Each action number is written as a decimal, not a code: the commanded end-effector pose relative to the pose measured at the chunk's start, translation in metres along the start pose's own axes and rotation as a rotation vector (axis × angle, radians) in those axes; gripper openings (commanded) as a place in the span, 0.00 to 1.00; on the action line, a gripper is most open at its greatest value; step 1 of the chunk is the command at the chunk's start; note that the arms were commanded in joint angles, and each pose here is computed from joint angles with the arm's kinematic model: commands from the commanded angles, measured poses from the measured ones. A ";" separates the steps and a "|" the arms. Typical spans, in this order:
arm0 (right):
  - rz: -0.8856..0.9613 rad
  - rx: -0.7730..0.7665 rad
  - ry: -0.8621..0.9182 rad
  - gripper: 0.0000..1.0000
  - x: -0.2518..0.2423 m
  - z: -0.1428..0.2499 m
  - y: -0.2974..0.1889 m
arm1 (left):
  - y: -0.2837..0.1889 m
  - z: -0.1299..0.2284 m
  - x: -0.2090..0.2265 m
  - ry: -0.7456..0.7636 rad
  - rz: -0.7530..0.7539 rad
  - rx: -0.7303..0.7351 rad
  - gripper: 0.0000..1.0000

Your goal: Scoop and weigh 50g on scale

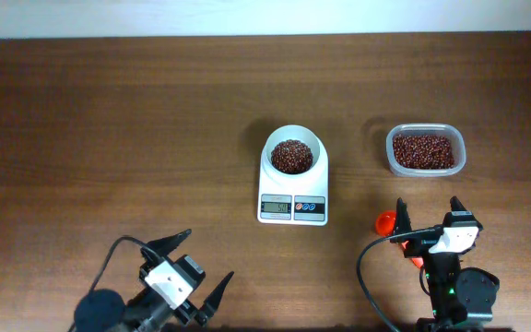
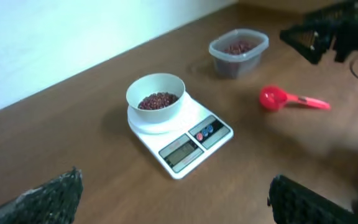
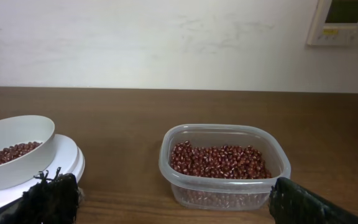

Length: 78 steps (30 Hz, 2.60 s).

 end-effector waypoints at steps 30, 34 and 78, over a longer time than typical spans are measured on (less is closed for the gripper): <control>0.011 0.002 0.001 0.99 -0.001 0.002 0.000 | 0.055 0.067 0.084 -0.164 -0.561 -0.303 0.99; 0.011 0.002 0.001 0.99 -0.001 0.002 0.000 | 0.057 0.073 0.084 -0.168 -0.563 -0.264 0.99; 0.011 0.002 0.001 0.99 -0.001 0.002 0.000 | 0.056 0.074 0.086 -0.168 -0.594 -0.257 0.99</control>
Point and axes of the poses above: each gripper's point midway between its finger pads, its own y axis out along the fingers, its own x axis along the line the jaws close on, z = x × y, the point moved 9 cm from there along -y, back along the fingers, and after that the axes turned 9 degrees about -y, right-handed, at the moved point
